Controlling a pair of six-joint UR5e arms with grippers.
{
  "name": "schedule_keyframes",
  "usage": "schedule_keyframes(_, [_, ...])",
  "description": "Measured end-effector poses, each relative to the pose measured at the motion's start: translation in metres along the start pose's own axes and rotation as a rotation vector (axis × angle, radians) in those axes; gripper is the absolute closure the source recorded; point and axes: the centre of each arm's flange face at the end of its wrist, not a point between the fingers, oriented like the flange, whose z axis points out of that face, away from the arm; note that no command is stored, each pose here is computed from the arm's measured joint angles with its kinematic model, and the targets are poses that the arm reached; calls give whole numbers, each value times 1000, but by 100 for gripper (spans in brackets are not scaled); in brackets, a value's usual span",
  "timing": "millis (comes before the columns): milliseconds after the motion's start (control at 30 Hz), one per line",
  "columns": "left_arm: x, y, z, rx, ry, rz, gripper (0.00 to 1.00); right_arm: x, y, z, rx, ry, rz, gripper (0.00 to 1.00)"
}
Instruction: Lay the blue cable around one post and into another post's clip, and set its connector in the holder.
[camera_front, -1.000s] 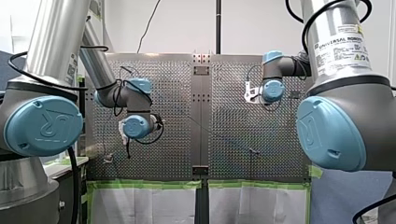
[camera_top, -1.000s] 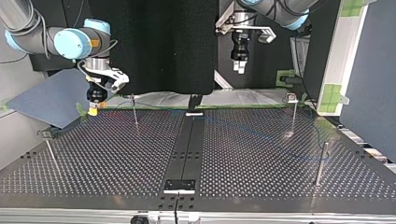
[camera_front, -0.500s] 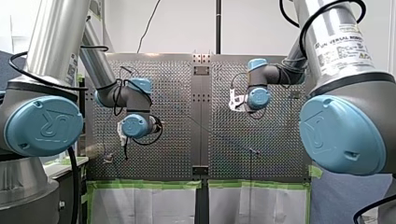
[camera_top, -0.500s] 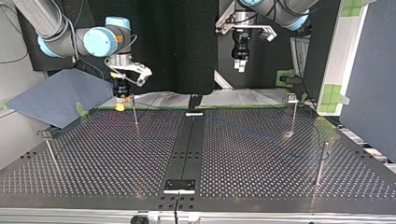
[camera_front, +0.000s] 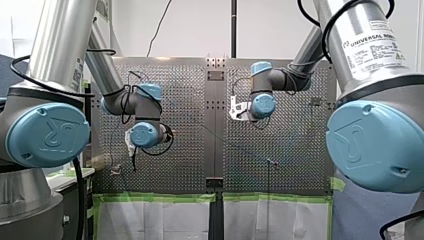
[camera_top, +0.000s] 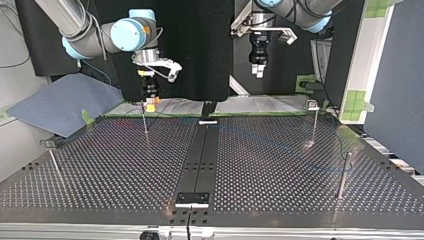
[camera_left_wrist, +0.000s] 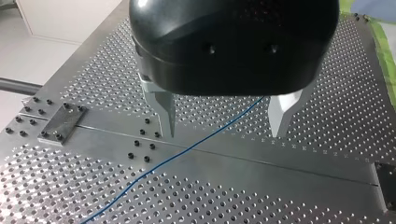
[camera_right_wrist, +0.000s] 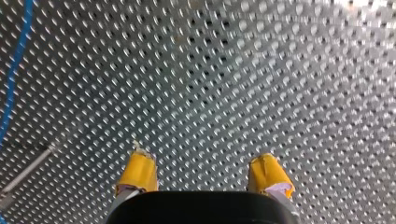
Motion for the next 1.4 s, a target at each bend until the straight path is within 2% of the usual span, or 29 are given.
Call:
schedule_keyframes(433, [0, 5, 2, -21, 4, 4, 0, -19, -53, -39, 75, -21, -7, 1])
schedule_keyframes(600, [0, 7, 2, -28, 14, 11, 0, -31, -72, -60, 106, -33, -10, 1])
schedule_keyframes(767, [1, 8, 1, -33, 22, 18, 0, -46, -90, -84, 156, -57, -27, 1])
schedule_keyframes(967, [1, 9, 2, -35, 26, 20, 0, -53, -83, -85, 154, -79, -34, 1])
schedule_keyframes(1233, [4, 15, -1, -61, 59, 53, 0, -54, -75, -80, 140, -80, -32, 1])
schedule_keyframes(1400, [3, 15, -1, -65, 59, 54, 0, -58, -77, -85, 160, -78, -36, 1])
